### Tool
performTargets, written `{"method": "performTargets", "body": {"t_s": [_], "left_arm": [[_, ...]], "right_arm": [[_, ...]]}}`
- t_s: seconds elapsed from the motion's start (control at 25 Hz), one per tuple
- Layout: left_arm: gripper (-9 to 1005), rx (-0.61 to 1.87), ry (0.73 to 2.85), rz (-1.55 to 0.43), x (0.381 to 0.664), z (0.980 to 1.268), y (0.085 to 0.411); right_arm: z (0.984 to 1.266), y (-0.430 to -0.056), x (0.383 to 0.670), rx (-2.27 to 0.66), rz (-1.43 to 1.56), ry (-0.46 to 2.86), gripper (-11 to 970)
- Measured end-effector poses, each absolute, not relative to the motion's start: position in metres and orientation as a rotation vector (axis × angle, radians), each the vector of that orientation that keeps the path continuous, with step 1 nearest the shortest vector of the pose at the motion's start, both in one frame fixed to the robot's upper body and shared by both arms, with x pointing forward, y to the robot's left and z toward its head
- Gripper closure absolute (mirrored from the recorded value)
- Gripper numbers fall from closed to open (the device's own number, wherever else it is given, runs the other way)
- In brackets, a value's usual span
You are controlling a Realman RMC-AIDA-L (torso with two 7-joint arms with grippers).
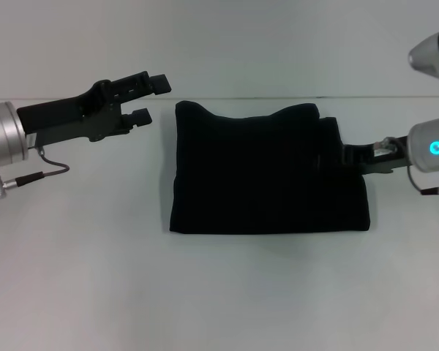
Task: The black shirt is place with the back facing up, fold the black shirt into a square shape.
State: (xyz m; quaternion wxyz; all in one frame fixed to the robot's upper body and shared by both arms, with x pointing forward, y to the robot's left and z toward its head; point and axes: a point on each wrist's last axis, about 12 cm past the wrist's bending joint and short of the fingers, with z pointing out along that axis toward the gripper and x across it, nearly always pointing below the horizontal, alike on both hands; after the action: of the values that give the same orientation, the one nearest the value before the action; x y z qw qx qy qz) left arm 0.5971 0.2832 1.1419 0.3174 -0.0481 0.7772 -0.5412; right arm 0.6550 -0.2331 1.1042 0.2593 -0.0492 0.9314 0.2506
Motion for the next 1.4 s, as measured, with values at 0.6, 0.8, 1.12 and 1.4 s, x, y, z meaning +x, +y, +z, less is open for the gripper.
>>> {"method": "performTargets", "body": {"t_s": [0.6,0.8,1.12,1.4], "left_arm": [[59,-0.137,2.048,-1.418,0.599,1.14,0.281],[59,-0.137,2.045,-1.418,0.599,1.14,0.281],[59,-0.144,2.046,-1.415,0.599,1.139,0.281],[60,-0.148,2.046,-1.412,0.599,1.138,0.281]], "right_arm": [[1.09,-0.217,0.655,-0.163,0.625,2.537,277],[1.091,-0.214,0.656,-0.16,0.628,2.528,348],[1.094,-0.214,0.657,-0.151,0.646,2.521,515],[1.092,-0.221,0.656,-0.13,0.645,2.528,680]]}}
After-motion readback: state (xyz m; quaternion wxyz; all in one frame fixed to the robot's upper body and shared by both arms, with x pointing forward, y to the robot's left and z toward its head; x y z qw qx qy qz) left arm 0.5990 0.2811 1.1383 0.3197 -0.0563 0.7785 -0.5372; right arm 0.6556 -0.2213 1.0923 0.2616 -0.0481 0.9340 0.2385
